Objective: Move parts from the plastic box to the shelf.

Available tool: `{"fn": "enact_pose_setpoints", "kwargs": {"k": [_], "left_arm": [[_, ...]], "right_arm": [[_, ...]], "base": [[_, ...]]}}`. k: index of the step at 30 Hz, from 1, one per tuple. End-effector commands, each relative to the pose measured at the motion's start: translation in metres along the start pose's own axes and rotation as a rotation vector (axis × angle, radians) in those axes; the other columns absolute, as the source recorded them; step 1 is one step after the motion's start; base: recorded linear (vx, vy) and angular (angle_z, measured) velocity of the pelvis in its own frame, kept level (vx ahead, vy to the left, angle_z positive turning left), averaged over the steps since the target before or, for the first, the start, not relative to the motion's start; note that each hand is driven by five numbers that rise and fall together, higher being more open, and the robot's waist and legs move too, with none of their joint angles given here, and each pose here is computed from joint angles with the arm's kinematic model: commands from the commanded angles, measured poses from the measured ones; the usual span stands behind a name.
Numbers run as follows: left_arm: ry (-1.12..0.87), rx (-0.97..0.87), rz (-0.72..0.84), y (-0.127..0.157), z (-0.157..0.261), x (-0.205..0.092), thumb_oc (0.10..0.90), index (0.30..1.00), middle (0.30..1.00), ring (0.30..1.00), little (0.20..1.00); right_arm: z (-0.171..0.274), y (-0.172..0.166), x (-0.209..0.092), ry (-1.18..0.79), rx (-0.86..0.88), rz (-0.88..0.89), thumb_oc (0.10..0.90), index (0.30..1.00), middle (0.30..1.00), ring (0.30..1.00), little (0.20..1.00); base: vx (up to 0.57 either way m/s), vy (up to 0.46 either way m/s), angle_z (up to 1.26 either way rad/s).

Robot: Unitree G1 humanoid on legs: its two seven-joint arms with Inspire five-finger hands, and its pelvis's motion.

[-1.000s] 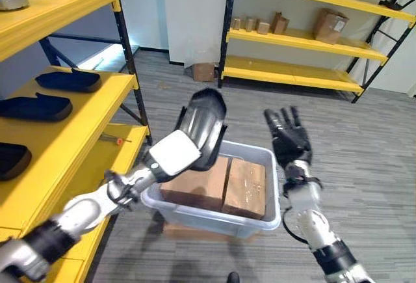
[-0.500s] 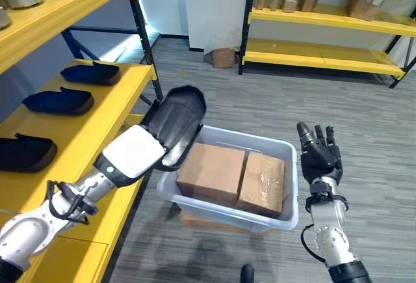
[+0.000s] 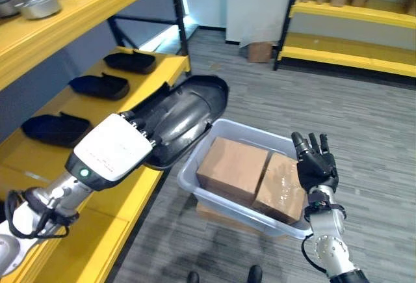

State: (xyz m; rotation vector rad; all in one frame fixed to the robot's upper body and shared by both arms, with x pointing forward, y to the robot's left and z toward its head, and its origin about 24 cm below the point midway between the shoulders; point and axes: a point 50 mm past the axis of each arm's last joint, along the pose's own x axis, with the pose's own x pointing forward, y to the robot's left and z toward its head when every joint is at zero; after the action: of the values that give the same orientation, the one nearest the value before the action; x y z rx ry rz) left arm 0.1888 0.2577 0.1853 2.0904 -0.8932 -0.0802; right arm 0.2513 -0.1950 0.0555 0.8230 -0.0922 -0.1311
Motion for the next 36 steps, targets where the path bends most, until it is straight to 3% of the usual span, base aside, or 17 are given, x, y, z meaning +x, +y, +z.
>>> {"fn": "enact_pose_setpoints", "kwargs": {"k": [1, 8, 18, 28, 36], "left_arm": [[0.182, 0.144, 0.353, 0.052, -0.049, 0.017, 0.400, 0.300, 0.300, 0.300, 0.300], [0.173, 0.073, 0.490, 0.057, -0.046, 0.037, 0.400, 0.300, 0.300, 0.300, 0.300], [0.175, 0.108, 0.532, 0.053, -0.045, 0.039, 0.400, 0.300, 0.300, 0.300, 0.300], [0.199, 0.222, 0.543, 0.056, -0.048, 0.030, 0.400, 0.300, 0.300, 0.300, 0.300], [0.195, 0.147, 0.558, 0.053, -0.045, 0.033, 0.400, 0.300, 0.300, 0.300, 0.300]], "right_arm": [[0.039, 0.078, 0.025, -0.220, -0.004, 0.370, 0.900, 1.000, 1.000, 1.000, 1.000], [0.060, 0.075, 0.028, -0.304, -0.071, 0.356, 0.900, 1.000, 1.000, 1.000, 1.000], [0.062, 0.020, -0.003, -0.288, -0.063, 0.170, 0.900, 1.000, 1.000, 1.000, 1.000], [0.037, 0.019, -0.008, -0.211, -0.015, 0.130, 0.900, 1.000, 1.000, 1.000, 1.000], [0.037, 0.019, -0.015, -0.209, 0.013, 0.139, 0.900, 1.000, 1.000, 1.000, 1.000]], "base": [[-0.16, -0.072, 0.85], [-0.11, 0.114, 1.23], [-0.02, 0.317, 0.67], [-0.01, 0.297, 0.23], [-0.02, 0.169, 0.40]]}}
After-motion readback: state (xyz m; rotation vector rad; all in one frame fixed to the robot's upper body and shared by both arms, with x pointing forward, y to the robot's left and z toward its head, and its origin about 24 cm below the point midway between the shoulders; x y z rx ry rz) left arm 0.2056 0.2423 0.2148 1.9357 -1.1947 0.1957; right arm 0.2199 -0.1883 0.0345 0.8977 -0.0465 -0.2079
